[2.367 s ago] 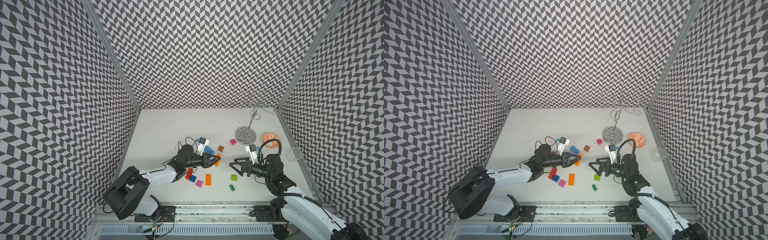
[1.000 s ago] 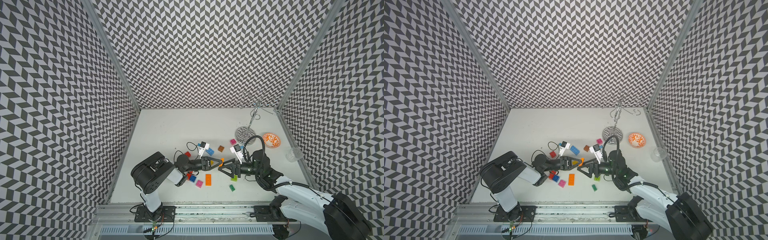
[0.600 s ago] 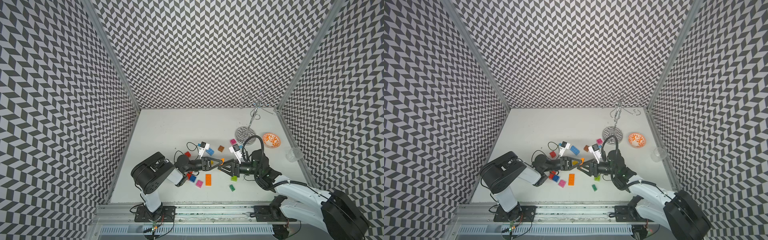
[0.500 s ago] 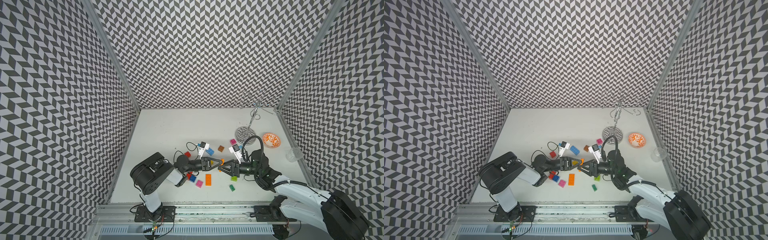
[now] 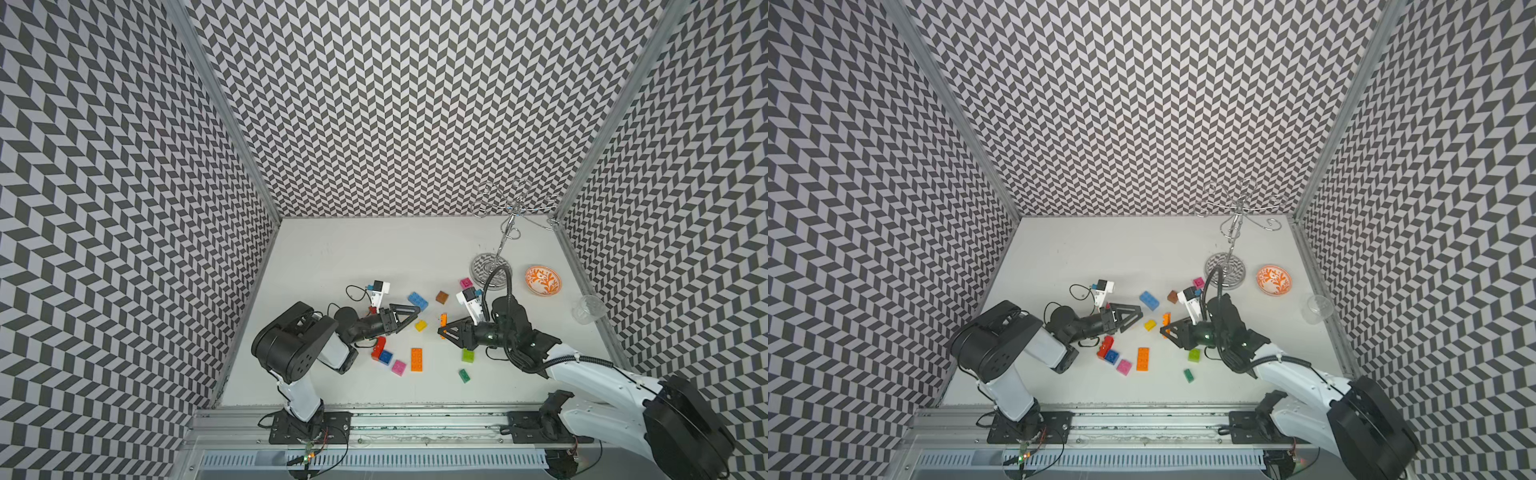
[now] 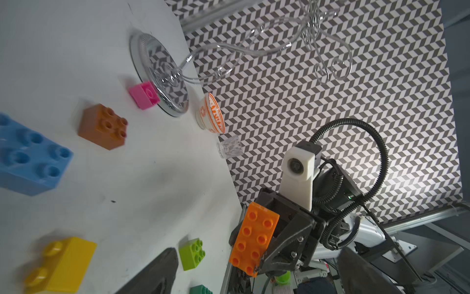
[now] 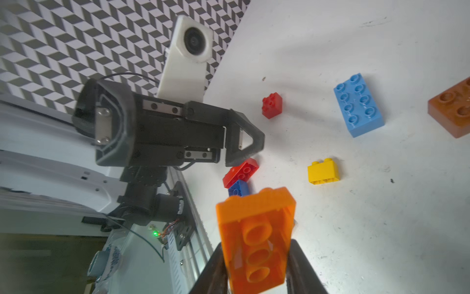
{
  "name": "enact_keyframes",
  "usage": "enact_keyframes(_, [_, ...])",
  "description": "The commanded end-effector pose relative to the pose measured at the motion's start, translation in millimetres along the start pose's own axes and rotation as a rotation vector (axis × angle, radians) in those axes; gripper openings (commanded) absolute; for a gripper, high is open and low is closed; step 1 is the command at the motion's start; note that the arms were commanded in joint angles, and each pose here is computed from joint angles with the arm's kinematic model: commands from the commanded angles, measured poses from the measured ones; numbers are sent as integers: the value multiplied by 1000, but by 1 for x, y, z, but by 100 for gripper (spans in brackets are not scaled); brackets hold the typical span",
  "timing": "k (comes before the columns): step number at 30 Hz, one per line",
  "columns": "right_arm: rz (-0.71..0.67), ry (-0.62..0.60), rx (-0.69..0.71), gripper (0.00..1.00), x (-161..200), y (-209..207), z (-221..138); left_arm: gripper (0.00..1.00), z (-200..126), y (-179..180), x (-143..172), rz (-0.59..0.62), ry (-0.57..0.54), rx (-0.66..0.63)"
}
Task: Assemble the letter p with lego
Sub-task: Adjust the lego brick at the center of the board.
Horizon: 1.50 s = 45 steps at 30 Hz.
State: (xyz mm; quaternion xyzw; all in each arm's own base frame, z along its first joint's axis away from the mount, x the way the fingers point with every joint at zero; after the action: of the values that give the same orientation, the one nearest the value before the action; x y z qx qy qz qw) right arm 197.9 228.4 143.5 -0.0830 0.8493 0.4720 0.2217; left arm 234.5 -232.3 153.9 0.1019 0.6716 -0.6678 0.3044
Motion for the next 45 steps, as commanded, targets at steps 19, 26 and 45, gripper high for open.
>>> enact_keyframes(19, [-148,236,756,41,20,-82,63,100,-57,-3,-67,480,-193,-621])
enact_keyframes(26, [-179,235,738,52,14,-65,60,100,-72,-6,-66,510,-232,-646])
enact_keyframes(45, [-144,-157,684,86,-91,-50,46,100,-72,3,-62,513,-244,-676])
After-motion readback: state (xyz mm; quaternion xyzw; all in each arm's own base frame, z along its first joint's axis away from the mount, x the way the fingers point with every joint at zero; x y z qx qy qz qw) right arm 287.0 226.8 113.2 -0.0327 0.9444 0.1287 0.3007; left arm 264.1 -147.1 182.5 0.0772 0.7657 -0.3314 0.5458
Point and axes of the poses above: each gripper's point midway between its finger pads, its own z axis out along the fingers, its own y axis along the line the jaws close on, x = y × z, the point moved 4 cm from there along -z, back along the fingers, and after that the axes turned 12 degrees about z, right-handed, at the moved point
